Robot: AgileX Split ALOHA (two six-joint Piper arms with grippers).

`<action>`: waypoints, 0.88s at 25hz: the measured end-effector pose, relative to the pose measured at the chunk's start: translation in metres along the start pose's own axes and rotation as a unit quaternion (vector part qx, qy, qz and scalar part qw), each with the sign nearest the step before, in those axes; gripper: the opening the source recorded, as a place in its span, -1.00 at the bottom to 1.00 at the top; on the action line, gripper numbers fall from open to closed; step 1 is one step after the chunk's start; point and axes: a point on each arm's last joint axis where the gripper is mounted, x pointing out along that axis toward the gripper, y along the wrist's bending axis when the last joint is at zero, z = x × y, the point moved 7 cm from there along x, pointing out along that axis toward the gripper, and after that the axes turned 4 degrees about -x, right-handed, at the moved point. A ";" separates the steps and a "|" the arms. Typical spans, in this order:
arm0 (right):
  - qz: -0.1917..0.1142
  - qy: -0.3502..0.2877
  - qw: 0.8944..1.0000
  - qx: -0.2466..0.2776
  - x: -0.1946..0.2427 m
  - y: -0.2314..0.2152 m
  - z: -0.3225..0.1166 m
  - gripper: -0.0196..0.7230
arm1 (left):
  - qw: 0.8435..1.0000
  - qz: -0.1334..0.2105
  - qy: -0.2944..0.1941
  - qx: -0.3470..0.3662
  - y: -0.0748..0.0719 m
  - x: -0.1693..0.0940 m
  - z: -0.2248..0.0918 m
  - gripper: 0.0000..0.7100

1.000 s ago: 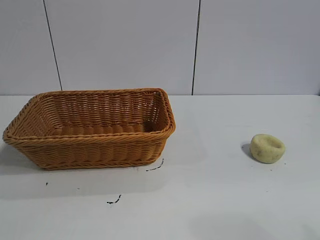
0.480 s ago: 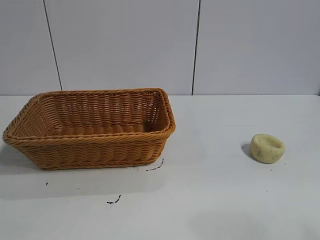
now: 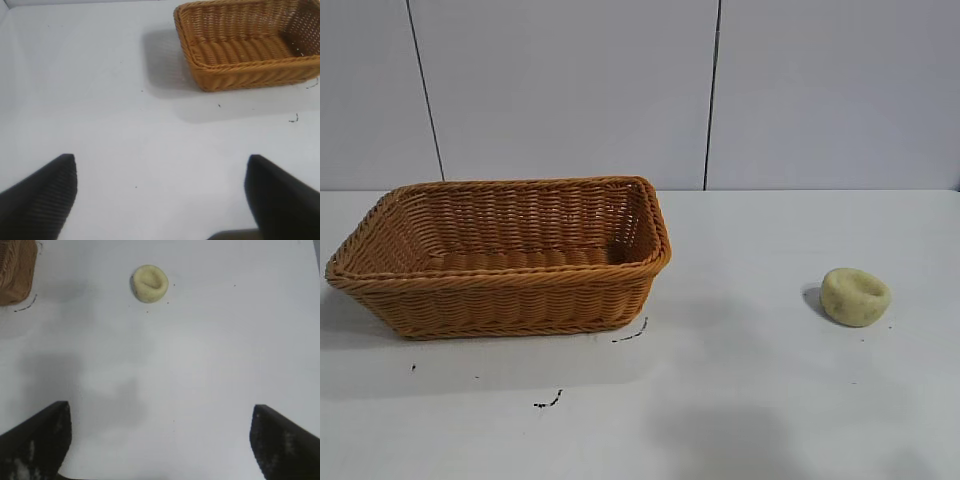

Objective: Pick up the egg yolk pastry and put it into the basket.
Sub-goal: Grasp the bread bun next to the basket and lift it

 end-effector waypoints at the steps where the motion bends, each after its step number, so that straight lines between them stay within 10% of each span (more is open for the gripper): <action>1: 0.000 0.015 1.000 0.000 0.007 0.000 0.009 0.93 | 1.000 0.000 0.000 0.000 0.000 0.000 0.000 0.95; 22: 0.010 0.216 0.976 -0.035 0.226 0.000 0.109 0.93 | 1.000 0.000 0.000 0.000 0.000 0.000 0.000 0.95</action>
